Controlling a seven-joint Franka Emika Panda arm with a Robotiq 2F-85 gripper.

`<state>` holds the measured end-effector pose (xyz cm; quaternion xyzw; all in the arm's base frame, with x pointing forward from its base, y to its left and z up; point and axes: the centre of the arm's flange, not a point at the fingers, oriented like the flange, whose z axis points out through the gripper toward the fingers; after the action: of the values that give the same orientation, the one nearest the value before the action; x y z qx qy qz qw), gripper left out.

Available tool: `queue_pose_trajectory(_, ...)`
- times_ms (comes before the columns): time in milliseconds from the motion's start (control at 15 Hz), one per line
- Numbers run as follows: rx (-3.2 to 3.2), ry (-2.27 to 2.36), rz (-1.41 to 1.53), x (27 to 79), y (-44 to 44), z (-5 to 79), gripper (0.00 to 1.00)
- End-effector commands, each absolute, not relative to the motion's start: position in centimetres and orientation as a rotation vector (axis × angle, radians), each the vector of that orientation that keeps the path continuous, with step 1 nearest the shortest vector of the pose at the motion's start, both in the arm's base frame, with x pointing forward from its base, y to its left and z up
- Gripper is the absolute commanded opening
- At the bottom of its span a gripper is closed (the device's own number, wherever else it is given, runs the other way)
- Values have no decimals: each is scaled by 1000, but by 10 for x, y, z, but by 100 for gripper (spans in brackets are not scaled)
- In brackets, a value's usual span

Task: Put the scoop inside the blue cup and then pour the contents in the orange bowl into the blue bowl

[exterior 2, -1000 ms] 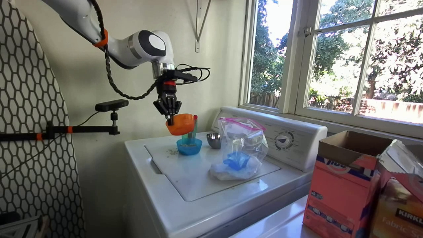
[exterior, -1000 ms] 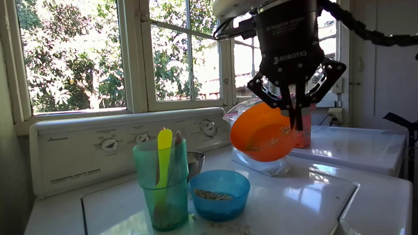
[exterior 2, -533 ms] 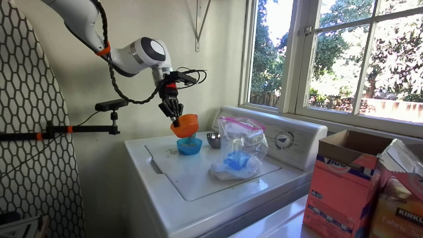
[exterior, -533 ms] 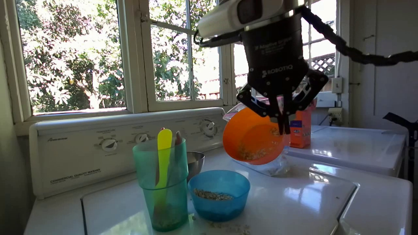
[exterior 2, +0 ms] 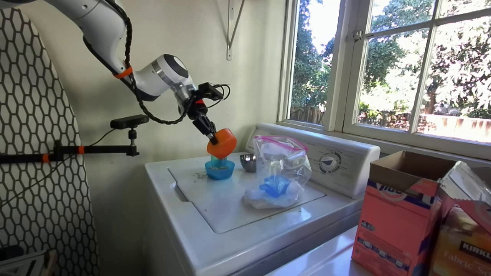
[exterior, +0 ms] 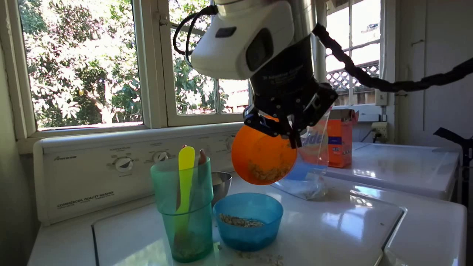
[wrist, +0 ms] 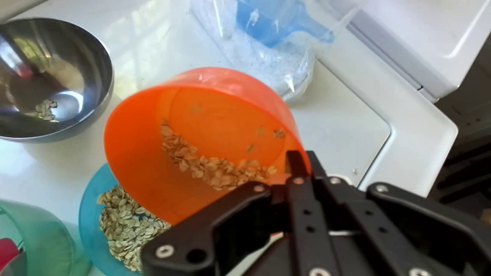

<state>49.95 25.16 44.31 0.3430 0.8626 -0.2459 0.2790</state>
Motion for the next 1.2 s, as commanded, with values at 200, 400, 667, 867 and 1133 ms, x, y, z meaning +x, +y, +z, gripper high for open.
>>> queue_pose_trajectory(200, 746, 2182, -876, 478, 281, 436, 1)
queue_pose_trajectory(400, 676, 2133, -913, 473, 292, 432, 1)
queue_pose_trajectory(667, 590, 2072, -987, 472, 301, 419, 1)
queue_pose_trajectory(867, 573, 2032, -993, 479, 301, 406, 1)
queue_pose_trajectory(1133, 544, 1958, -970, 491, 305, 390, 1)
